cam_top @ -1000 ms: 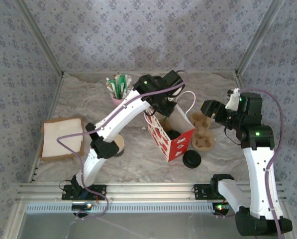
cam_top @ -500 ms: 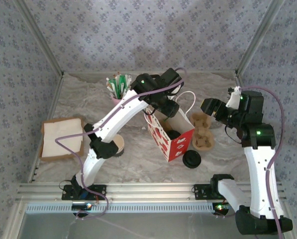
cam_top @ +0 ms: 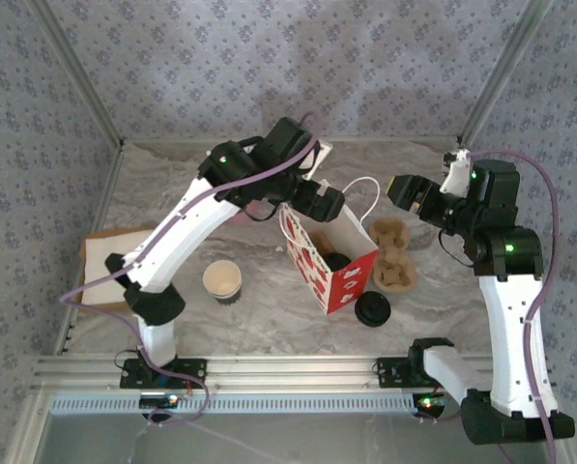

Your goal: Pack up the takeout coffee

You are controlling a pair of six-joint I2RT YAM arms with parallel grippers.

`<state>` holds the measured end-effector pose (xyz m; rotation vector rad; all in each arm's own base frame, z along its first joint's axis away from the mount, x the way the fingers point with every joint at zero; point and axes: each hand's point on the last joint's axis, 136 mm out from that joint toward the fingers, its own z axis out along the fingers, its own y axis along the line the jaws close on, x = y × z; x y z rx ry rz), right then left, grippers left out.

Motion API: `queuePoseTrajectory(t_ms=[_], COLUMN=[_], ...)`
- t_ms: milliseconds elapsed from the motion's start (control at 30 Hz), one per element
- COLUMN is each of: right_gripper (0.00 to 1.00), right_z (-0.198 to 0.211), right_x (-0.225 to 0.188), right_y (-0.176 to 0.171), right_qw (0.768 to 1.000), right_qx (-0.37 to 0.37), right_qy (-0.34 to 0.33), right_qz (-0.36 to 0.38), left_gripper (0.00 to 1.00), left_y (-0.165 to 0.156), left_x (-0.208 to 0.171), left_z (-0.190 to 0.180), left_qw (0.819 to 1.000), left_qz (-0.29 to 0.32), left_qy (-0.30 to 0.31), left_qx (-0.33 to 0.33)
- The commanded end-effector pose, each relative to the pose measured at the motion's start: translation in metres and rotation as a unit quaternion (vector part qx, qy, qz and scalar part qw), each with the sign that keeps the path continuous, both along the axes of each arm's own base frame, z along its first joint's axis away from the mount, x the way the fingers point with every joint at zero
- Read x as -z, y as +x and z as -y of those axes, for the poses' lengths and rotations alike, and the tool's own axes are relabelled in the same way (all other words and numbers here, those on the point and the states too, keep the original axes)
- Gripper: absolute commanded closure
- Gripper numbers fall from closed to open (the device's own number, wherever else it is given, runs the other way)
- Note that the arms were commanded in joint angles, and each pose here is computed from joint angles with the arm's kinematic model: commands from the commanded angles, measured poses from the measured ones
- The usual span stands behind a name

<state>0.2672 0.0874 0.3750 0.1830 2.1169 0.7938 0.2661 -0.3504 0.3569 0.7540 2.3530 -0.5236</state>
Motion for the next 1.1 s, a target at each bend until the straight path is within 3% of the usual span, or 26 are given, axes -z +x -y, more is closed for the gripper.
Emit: queuePoseTrajectory(t_ms=[0,233,567,900,1067], right_gripper=[0.22,0.22,0.22,0.22,0.22], right_z=[-0.015,-0.059,-0.143,-0.252,-0.293], right_x=[-0.025,-0.048,-0.049,-0.039,-0.016], right_y=[-0.001,0.001,0.005,0.002,-0.008], right_qw=[0.999,0.992,0.973,0.938,0.918], right_qx=[-0.038,-0.11,-0.218,-0.333,-0.375], right_qy=[0.001,-0.009,-0.033,-0.074,-0.116], right_qz=[0.034,0.063,0.065,0.059,0.05], left_gripper=[0.0,0.0,0.01,0.01,0.02], left_y=[0.009,0.016,0.022,0.027,0.015], left_x=[-0.03,-0.039,0.01,0.088,0.12], left_z=[-0.019,-0.099,-0.219,-0.319,-0.364], left_qw=[0.997,0.979,0.932,0.846,0.786], left_qz=[0.039,0.065,0.028,-0.042,-0.063], left_qy=[-0.058,-0.122,-0.161,-0.157,-0.128], left_qx=[-0.04,-0.15,-0.324,-0.508,-0.602])
